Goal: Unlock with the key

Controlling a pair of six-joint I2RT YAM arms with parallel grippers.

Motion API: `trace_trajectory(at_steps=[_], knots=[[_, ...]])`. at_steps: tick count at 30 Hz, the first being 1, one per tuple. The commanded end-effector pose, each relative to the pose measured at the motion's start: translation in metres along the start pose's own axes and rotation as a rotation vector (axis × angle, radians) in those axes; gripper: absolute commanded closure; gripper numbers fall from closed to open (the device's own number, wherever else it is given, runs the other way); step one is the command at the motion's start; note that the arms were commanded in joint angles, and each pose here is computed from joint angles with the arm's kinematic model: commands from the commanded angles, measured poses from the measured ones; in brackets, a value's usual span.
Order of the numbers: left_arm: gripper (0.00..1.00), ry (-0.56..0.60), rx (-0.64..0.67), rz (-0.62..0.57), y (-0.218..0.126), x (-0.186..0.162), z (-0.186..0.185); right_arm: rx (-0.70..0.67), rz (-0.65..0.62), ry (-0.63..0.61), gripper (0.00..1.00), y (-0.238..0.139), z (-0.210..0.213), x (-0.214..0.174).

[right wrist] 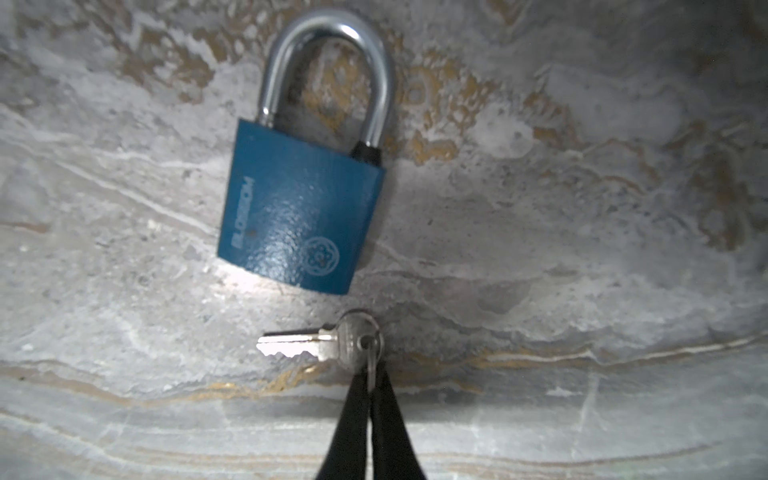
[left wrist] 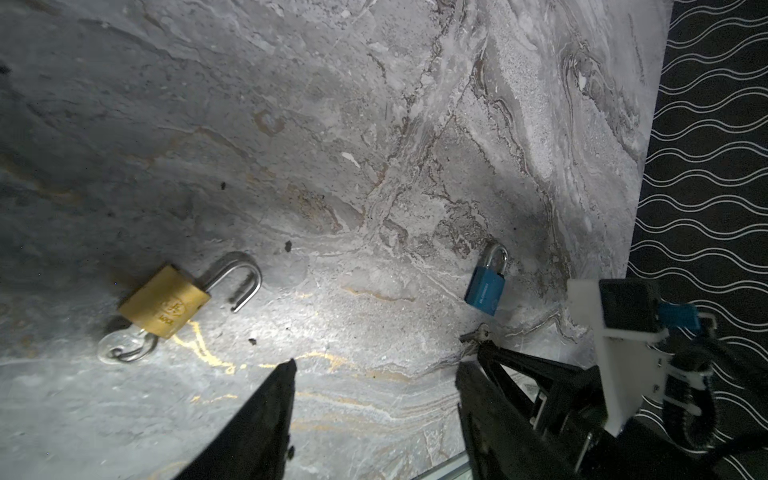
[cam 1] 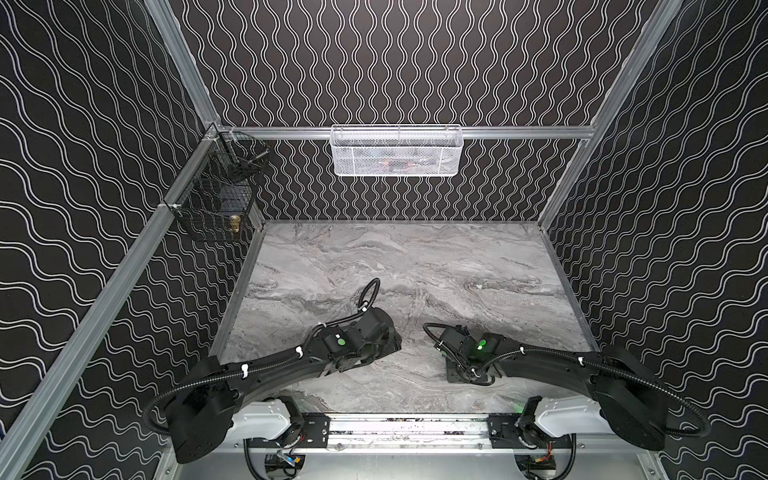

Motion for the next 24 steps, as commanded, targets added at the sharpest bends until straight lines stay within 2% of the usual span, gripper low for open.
trace_trajectory(at_steps=[1,4,13,24], knots=[[0.35,-0.017,-0.032,-0.015,0.002,0.001,-0.010,0.036,-0.004,-0.034,0.96,0.000,0.002,0.003],[0.35,-0.029,-0.048,-0.012,0.005,-0.003,-0.015,0.064,0.002,-0.046,1.00,-0.002,0.001,0.005],[0.35,-0.081,-0.114,-0.014,0.011,-0.015,-0.026,0.219,0.004,-0.056,1.00,-0.014,0.006,0.014],[0.34,-0.289,-0.188,-0.020,0.005,-0.024,-0.026,0.434,-0.069,-0.026,1.00,-0.049,0.020,0.025]])
Point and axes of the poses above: each gripper's point midway between its finger pads, its own y axis out along the fingers, its own z axis along the line the jaws close on, x = y × z, the point moved 10 cm from there along -y, back along the fingers, and after that the axes turned 2 degrees about y, right-handed, at the moved point
